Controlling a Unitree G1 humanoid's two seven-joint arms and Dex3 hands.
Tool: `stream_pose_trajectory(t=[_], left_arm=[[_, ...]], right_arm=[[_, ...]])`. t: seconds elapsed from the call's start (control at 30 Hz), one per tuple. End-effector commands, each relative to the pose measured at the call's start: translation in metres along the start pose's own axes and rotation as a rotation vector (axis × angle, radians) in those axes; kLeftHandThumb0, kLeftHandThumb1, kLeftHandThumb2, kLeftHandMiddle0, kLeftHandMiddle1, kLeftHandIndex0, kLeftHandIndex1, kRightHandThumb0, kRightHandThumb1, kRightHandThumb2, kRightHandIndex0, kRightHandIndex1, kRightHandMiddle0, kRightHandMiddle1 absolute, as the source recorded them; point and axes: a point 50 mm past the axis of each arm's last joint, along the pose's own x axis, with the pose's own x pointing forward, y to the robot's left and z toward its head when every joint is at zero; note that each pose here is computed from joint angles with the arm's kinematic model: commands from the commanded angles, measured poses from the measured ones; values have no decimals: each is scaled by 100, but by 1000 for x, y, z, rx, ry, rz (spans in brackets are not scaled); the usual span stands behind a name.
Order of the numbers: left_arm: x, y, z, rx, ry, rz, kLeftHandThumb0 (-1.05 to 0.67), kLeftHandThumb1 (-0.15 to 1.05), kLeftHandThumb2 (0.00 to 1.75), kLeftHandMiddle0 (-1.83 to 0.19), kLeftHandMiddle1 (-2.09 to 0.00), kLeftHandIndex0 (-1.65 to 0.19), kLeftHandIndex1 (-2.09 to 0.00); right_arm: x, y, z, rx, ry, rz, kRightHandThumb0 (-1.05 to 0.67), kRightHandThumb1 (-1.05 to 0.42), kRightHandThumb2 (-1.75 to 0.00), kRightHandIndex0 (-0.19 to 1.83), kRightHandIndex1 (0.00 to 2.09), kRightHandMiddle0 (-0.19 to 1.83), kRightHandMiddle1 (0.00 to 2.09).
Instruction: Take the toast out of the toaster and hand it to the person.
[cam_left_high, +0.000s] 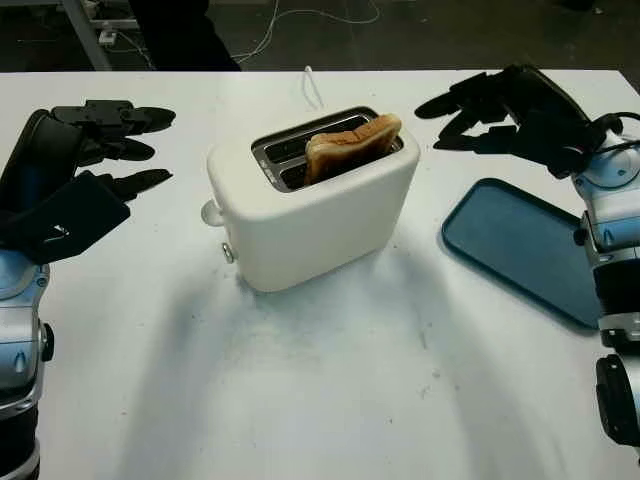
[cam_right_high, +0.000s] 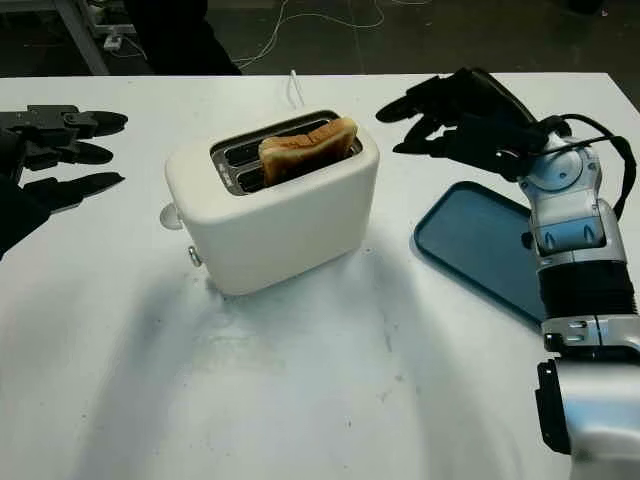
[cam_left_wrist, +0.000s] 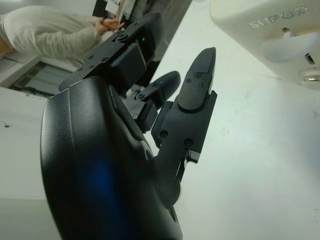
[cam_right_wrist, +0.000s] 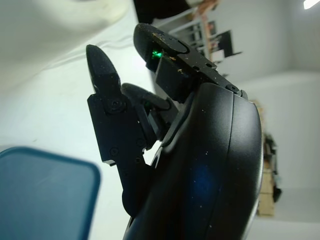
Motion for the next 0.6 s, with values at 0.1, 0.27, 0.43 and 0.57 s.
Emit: stream_pose_trajectory(t=[0.1, 0.27, 0.43, 0.57], left_arm=[[-1, 1, 0, 2, -8, 13, -19, 85, 0, -66, -60, -86, -1], [-2, 1, 1, 9, -3, 12, -19, 85, 0, -66, -59, -85, 0], [-2, 1, 1, 6, -5, 13, -18, 85, 0, -65, -59, -85, 0], [-2, 1, 0, -7, 3, 11, -18, 85, 0, -65, -59, -84, 0]], right_arm=[[10, -25, 50, -62, -162, -116, -21, -65, 0, 78, 40, 87, 2], [15, -34, 82, -128, -310, -133, -4, -56, -1, 89, 41, 94, 5], [22, -31, 105, -235, -345, -96, -19, -48, 0, 96, 37, 101, 7], [30, -18, 114, -279, -393, 9, -13, -45, -1, 99, 33, 104, 6]])
